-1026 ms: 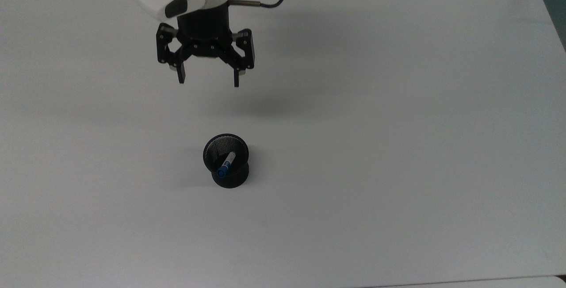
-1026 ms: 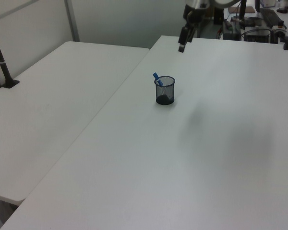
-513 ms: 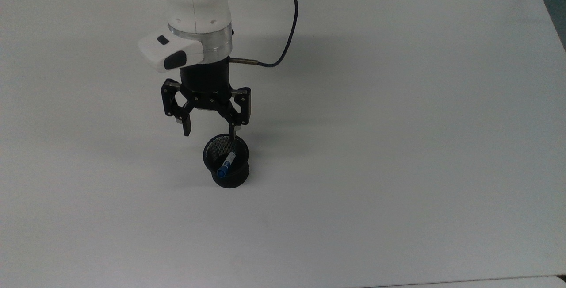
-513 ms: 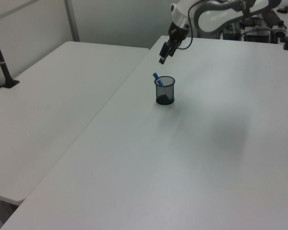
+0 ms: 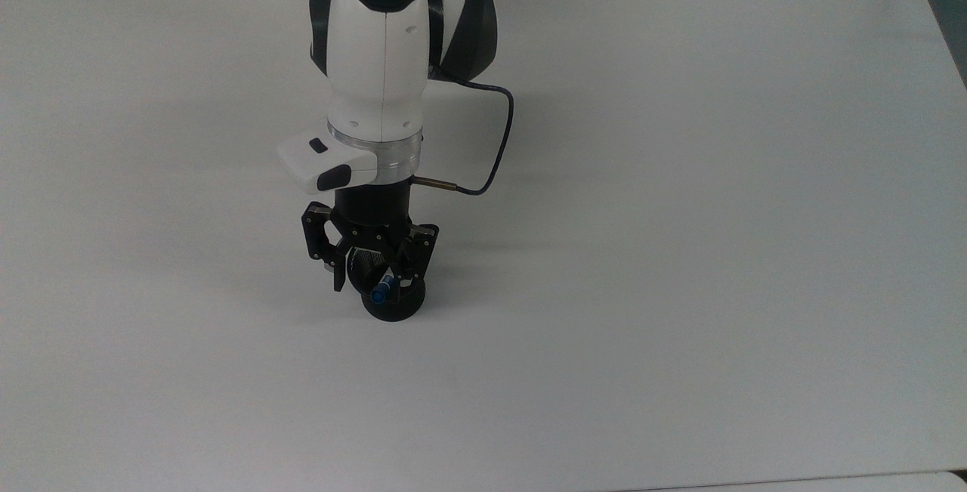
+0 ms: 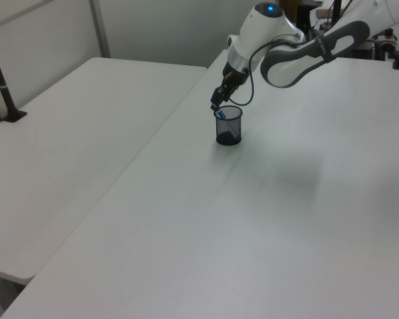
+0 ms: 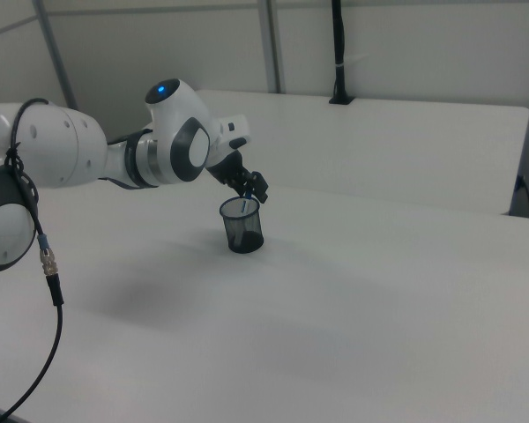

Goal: Remove the marker
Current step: 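Close the gripper on the blue-capped marker, then lift the marker up out of the mesh cup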

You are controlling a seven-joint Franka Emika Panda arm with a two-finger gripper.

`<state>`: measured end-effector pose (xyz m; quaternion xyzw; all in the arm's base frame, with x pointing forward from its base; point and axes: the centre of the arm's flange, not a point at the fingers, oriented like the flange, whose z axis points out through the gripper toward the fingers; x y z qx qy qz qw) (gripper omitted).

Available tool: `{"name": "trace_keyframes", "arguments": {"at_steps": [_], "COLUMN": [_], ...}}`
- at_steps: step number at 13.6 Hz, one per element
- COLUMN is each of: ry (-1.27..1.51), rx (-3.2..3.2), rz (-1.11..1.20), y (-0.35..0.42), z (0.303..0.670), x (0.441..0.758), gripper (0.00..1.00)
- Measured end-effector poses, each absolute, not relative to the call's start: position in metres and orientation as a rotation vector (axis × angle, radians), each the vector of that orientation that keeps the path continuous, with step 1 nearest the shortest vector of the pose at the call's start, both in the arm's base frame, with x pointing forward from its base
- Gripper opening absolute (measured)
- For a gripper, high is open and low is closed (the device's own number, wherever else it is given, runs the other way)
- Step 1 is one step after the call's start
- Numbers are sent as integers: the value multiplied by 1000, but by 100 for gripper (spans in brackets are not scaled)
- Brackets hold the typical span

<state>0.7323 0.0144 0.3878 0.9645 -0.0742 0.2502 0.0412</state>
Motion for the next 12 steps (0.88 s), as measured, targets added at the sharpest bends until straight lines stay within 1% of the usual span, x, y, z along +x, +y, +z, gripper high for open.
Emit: {"name": "trace_keyframes", "arguments": {"at_steps": [1, 3, 4, 6, 7, 10, 12], "ry": [-228, -224, -224, -223, -223, -220, -217], "rx": [2955, 2956, 2956, 2955, 2954, 2951, 2934], "rz": [767, 776, 777, 790, 800, 826, 882], "y": [17, 22, 23, 23, 23, 23, 21], "z": [387, 389, 389, 391, 392, 394, 412], "x": [733, 734, 734, 735, 735, 736, 739], "gripper": [63, 57, 48, 24, 19, 19, 19]}}
